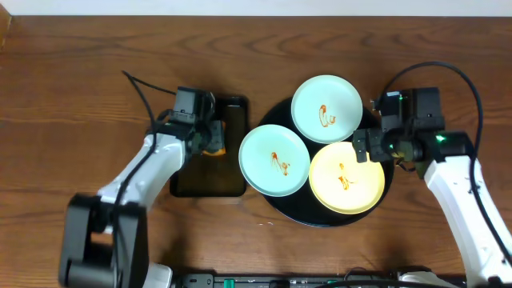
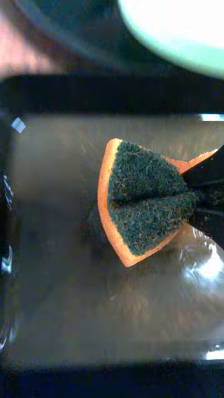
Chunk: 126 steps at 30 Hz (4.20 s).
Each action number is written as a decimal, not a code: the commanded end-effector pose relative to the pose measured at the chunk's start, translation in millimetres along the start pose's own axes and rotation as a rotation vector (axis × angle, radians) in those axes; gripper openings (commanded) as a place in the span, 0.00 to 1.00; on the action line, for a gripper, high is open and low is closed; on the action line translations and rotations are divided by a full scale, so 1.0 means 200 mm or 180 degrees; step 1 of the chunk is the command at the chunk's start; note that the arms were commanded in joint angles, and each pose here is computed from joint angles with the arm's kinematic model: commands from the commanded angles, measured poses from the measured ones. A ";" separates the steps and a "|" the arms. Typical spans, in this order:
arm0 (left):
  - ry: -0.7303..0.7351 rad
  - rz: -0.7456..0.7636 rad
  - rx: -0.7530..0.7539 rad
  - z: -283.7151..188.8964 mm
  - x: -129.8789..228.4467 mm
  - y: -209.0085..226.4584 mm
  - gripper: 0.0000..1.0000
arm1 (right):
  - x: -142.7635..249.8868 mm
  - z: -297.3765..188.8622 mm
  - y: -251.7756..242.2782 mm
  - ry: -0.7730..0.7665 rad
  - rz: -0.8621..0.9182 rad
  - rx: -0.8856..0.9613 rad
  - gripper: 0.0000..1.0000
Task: Clean dirty plates on tray and stack at the side
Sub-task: 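Close the left gripper on the orange-green sponge and lift it, then move the right gripper to the yellow plate rim and grasp it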
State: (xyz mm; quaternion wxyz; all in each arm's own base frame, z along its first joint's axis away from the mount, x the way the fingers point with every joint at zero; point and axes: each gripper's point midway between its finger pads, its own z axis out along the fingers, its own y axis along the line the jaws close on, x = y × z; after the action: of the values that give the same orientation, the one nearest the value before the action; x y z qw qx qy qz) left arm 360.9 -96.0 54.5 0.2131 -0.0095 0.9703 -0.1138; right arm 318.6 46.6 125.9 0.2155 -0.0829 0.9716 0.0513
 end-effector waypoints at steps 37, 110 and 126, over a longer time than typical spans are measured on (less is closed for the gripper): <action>0.0099 -0.0032 0.0018 -0.23 0.08 -0.02 0.08 | 0.26 0.54 -0.20 0.1002 0.0210 -0.0320 0.30; 0.0107 0.0099 0.0084 -0.20 0.10 -0.11 0.08 | -0.01 0.40 -0.31 0.0464 0.0643 -0.0488 0.54; 0.0110 0.0099 0.0084 -0.20 0.10 -0.11 0.09 | -0.03 0.41 -0.41 0.0406 0.0588 -0.0145 0.56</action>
State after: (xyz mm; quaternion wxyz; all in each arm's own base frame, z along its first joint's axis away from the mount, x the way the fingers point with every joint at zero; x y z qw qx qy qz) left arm 324.4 -108.8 85.2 0.1969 0.0156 0.9731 -0.1188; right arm 364.0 -16.1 35.0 0.1220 0.0071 0.9873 0.1016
